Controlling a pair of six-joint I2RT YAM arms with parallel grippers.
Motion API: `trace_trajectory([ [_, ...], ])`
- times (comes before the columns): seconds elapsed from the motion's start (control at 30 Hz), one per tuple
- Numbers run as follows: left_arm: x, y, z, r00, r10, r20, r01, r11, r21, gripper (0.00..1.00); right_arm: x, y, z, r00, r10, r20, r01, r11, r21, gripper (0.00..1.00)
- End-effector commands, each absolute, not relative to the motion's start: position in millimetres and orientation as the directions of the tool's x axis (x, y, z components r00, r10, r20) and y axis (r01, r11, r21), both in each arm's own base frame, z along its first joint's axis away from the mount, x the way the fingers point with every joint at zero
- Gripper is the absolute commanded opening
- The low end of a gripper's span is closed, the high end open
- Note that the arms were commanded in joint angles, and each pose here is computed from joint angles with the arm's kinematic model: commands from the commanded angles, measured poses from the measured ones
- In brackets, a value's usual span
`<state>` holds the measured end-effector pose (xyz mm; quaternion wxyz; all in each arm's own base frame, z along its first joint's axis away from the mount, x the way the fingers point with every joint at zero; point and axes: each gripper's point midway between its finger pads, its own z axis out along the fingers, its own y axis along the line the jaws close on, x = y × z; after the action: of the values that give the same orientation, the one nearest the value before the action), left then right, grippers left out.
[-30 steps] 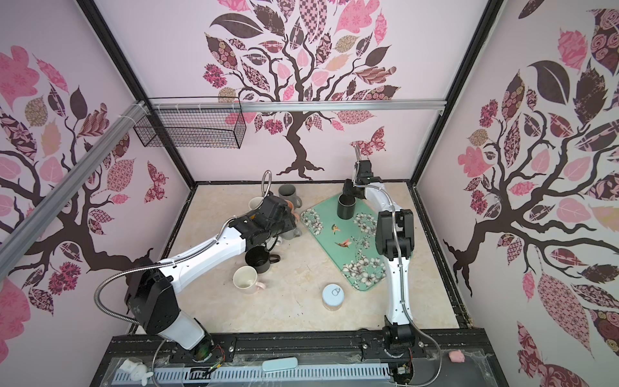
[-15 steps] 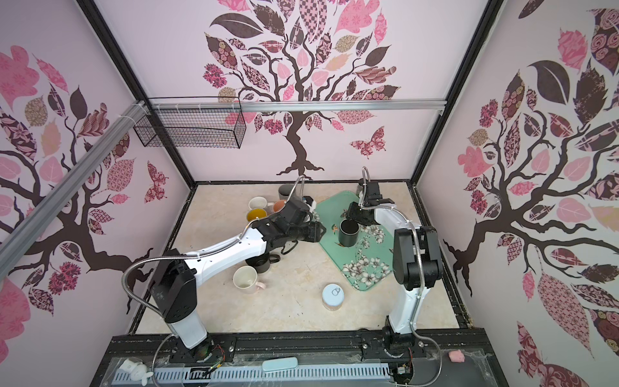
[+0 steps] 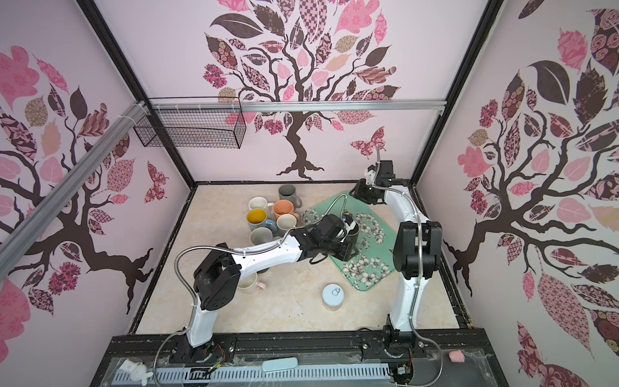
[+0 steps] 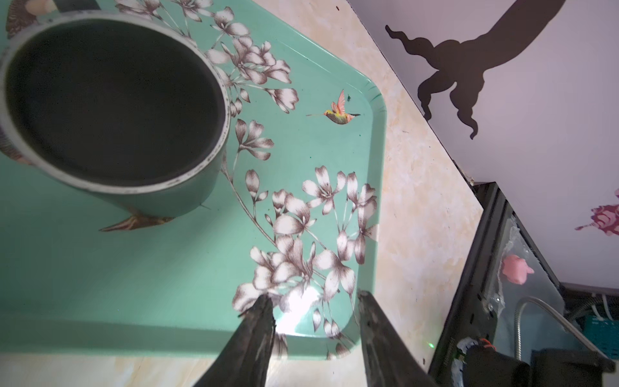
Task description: Turn the mug right side up
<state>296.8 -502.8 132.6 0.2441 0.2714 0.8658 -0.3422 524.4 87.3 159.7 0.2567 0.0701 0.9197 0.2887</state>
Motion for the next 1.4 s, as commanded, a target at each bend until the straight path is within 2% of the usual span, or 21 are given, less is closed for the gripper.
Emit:
trace_trajectory([
  [0.0, 313.8, -524.5, 150.8, -0.716, 0.240, -0.656, 0.645, 0.588, -0.488, 0.45, 502.4, 100.6, 115.8, -0.944, 0.169, -0.282, -0.029, 0.811, 0.584, 0.37],
  [0.2, 331.2, -527.1, 132.5, -0.759, 0.202, -0.619, 0.589, 0.617, -0.522, 0.47, 496.9, 102.4, 91.9, -0.968, 0.144, -0.205, -0.003, 0.810, 0.586, 0.35],
  [0.53, 366.9, -477.1, 118.8, -0.818, 0.117, -0.563, 0.472, 0.696, -0.541, 0.47, 476.3, 88.0, 71.3, -0.979, 0.162, -0.127, 0.073, 0.851, 0.521, 0.33],
  [0.97, 377.0, -448.1, 122.2, -0.817, 0.060, -0.574, 0.417, 0.749, -0.515, 0.48, 436.7, 76.6, 66.4, -0.970, 0.214, -0.114, 0.138, 0.875, 0.464, 0.31],
  [1.37, 388.4, -421.1, 112.2, -0.814, 0.053, -0.578, 0.390, 0.788, -0.477, 0.48, 411.3, 69.8, 75.2, -0.953, 0.253, -0.166, 0.156, 0.881, 0.446, 0.30],
])
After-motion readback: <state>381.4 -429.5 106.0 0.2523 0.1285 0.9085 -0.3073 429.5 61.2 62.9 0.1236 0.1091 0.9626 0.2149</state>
